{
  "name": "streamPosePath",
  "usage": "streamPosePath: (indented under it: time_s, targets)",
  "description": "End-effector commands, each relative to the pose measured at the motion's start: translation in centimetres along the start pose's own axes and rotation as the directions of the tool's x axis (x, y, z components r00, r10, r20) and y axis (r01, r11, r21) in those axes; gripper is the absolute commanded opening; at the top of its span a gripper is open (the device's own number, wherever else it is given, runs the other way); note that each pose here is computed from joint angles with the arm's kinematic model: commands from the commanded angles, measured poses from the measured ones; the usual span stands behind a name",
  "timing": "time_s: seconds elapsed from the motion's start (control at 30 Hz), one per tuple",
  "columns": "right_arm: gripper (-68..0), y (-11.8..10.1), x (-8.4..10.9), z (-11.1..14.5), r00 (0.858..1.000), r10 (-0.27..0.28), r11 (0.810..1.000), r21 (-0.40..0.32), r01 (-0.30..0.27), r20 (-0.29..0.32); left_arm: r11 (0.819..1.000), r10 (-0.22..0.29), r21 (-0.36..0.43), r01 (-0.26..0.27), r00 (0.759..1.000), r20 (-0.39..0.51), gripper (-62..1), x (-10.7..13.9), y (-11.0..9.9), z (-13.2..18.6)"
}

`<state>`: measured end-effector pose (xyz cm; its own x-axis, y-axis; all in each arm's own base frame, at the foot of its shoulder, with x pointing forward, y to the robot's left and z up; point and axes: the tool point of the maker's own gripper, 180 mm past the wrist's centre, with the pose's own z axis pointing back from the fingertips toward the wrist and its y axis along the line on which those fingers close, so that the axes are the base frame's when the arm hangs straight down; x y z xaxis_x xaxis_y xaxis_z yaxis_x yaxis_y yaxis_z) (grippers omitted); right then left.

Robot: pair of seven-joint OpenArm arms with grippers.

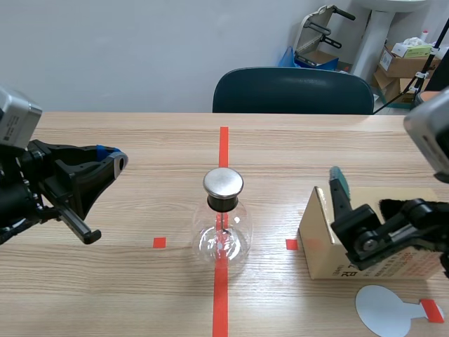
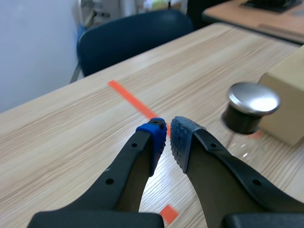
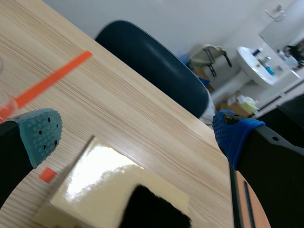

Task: Do the electroscope experiment

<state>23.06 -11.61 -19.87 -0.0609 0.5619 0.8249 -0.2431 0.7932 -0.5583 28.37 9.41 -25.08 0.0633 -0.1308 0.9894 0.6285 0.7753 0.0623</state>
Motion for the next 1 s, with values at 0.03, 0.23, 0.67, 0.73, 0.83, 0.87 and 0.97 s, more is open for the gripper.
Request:
streamPosePath:
  time_s: [0.03,0.23,0.67,0.73,0.83,0.87,0.97]
  targets:
    - [0.4,0.4,0.8,-1.0,0.999,-0.041,0.999,0.032,0.040,0.028,1.000,0.004,0.017,-0.005,1.000,0.026,-53.5,0.7,0.2,0.2]
    - [0.4,1.4,2.9,-2.5,0.982,-0.166,0.982,0.102,0.157,0.088,0.995,-0.053,0.081,0.053,0.999,0.002,-53.5,0.1,1.4,1.1]
    - [0.4,4.9,4.8,-2.6,0.955,-0.279,0.921,0.310,0.236,0.101,0.986,-0.112,0.131,0.107,0.993,0.033,-55.0,-0.4,1.2,3.0]
    - [0.4,4.9,4.8,-2.6,0.954,-0.284,0.920,0.310,0.241,0.101,0.986,-0.111,0.134,0.102,0.992,0.060,-55.0,0.0,1.0,3.3]
    - [0.4,4.9,4.8,-2.6,0.954,-0.284,0.920,0.310,0.241,0.101,0.985,-0.113,0.144,0.098,0.989,0.099,-55.0,0.4,0.8,3.8]
    - [0.4,4.9,4.8,-2.6,0.954,-0.283,0.920,0.310,0.241,0.099,0.985,-0.114,0.140,0.099,0.988,0.103,-55.0,0.4,0.6,3.9]
    - [0.4,4.9,4.8,-2.6,0.954,-0.283,0.920,0.310,0.241,0.100,0.987,-0.109,0.134,0.093,0.987,0.116,-55.0,0.3,0.1,4.3]
